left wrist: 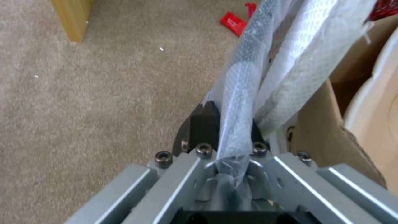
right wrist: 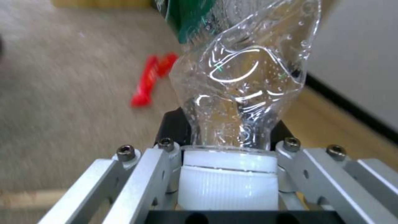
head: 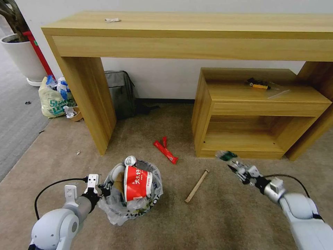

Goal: Pick up the trash bin and place the garbage on the floor into it.

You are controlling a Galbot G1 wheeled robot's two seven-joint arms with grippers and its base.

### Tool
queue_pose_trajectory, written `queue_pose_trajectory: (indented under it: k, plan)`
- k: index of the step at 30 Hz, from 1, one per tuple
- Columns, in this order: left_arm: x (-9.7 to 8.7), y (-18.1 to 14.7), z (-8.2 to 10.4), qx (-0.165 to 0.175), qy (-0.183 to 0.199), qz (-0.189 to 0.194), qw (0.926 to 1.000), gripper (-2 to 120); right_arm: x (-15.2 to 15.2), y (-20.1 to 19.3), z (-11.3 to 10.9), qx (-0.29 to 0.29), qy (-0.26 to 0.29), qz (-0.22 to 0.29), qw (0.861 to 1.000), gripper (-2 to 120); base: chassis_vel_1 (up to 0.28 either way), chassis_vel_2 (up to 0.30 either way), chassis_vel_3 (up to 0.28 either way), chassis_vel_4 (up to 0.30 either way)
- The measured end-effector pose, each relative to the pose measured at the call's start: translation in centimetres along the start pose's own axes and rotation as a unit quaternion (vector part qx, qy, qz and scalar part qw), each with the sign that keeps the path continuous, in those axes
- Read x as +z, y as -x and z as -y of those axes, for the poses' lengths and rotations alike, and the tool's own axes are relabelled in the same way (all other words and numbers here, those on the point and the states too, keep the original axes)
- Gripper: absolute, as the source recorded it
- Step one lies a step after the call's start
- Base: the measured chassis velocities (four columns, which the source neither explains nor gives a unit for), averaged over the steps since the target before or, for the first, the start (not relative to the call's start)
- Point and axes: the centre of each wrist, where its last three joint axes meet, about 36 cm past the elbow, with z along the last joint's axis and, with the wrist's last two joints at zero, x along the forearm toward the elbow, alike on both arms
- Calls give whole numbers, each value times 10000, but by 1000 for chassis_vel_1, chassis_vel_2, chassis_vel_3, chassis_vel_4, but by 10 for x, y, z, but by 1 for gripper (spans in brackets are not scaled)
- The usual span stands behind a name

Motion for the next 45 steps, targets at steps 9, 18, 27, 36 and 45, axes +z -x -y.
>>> queue_pose_trajectory:
  k: [9, 18, 27, 36, 45]
  plan:
    - [-6, 14, 10, 129, 7, 5, 9999, 0, -91, 43, -11, -684, -626, 541, 9942, 25, 0, 0, 0, 0]
    - [-7, 30, 17, 186, 180, -153, 9995, 0, -152, 95, -38, -1327, -1607, 904, 9739, 25, 0, 0, 0, 0]
    - [-8, 32, 13, 132, 216, -174, 9995, 0, -204, 135, -46, -1734, -3155, 896, 9286, 25, 0, 0, 0, 0]
    - [-7, 33, 9, 73, 167, -158, 9997, 0, -218, 144, -74, -2307, -3490, 1018, 9026, 25, 0, 0, 0, 0]
    - [-10, 28, 3, -19, 146, -102, 9998, 0, -225, 155, -92, -2759, -3877, 1062, 8731, 25, 0, 0, 0, 0]
